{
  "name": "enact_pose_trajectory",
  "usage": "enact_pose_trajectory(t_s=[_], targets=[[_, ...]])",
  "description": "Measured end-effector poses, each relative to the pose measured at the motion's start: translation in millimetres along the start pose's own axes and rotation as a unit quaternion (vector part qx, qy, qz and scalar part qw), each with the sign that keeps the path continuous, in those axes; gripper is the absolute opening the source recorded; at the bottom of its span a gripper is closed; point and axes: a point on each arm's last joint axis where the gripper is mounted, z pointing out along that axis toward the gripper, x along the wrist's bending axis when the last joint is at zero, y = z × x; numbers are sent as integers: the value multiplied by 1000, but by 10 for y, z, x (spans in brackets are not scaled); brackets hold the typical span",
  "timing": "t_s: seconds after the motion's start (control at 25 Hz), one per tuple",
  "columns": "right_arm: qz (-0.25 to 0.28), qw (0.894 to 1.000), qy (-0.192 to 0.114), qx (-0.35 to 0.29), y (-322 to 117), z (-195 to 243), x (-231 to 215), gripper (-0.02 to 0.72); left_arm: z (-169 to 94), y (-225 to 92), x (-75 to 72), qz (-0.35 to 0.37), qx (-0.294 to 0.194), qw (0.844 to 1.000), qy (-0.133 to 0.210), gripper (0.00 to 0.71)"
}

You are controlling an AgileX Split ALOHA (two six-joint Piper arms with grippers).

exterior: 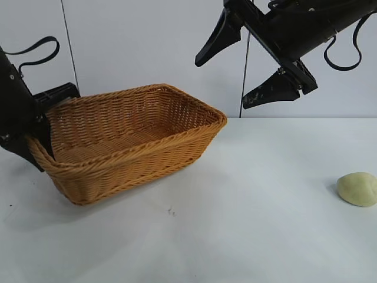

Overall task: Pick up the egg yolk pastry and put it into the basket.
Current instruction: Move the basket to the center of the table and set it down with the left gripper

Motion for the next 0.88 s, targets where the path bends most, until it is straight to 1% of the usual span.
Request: enact_pose_trajectory(t_s=[0.2, 0.32, 0.48, 0.68, 0.88], targets=[[0, 1000, 0, 0, -1, 0, 0, 696, 5, -15, -22, 29, 10, 999, -11, 94], [0, 1000, 0, 1, -2, 0, 1, 696, 67, -2, -59, 39, 36, 998, -15, 94], [0, 1000, 0, 1, -2, 0, 1, 696, 208, 78, -140, 78, 73, 994, -18, 94], [0, 1000, 1, 3, -6, 0, 2, 696, 290, 187, -241, 123, 79, 989, -21, 94], [0, 1000, 2, 5, -10, 0, 3, 696, 370, 161, -356, 172, 91, 981, -23, 94]])
